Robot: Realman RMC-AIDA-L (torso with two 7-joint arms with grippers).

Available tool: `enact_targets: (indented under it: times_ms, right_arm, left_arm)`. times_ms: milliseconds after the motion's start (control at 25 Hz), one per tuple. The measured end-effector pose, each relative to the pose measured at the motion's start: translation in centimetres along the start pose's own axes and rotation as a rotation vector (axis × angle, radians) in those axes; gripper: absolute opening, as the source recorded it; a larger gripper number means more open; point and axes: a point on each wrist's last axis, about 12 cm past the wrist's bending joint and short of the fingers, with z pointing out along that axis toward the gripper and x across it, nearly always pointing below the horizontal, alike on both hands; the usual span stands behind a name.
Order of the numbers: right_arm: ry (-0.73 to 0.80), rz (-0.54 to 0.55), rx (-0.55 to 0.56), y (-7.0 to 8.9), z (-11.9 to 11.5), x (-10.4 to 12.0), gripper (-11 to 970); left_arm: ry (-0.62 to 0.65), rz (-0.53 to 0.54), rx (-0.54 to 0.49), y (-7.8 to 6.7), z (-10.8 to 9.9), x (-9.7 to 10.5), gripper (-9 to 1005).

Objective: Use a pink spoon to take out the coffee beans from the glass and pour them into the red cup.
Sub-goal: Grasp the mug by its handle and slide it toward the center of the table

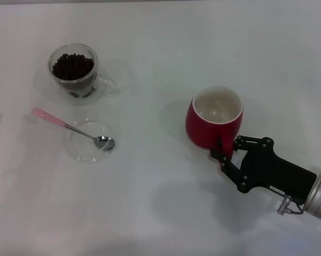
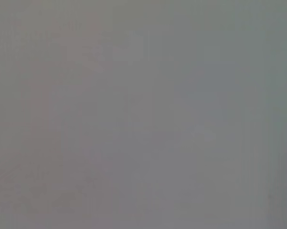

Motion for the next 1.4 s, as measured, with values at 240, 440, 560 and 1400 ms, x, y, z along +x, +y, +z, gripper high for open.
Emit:
enact_targets:
  times_ms: [240,440,560,1400]
  right_arm:
    - [-0.004,0.008,-0.040,0.5,0.4,-0.1,259]
    - [-0.003,0.011,-0.050,0.7,0.5,-0.1,261]
    - [0.004,0.011,-0.044,0.6,0.5,-0.1,262]
    - [0.003,0.045,0.006,0.1,-1.2,0.3,637]
  left_arm:
    - [-0.006,0.007,0.005,0.1,0.1,-0.1,835]
    - [-0.006,0.007,0.003,0.1,0.1,-0.1,835]
    - [-0.005,0.007,0.003,0.1,0.1,-0.1,835]
    - [-0.003,0.010,-0.001,0.2,0.1,-0.1,835]
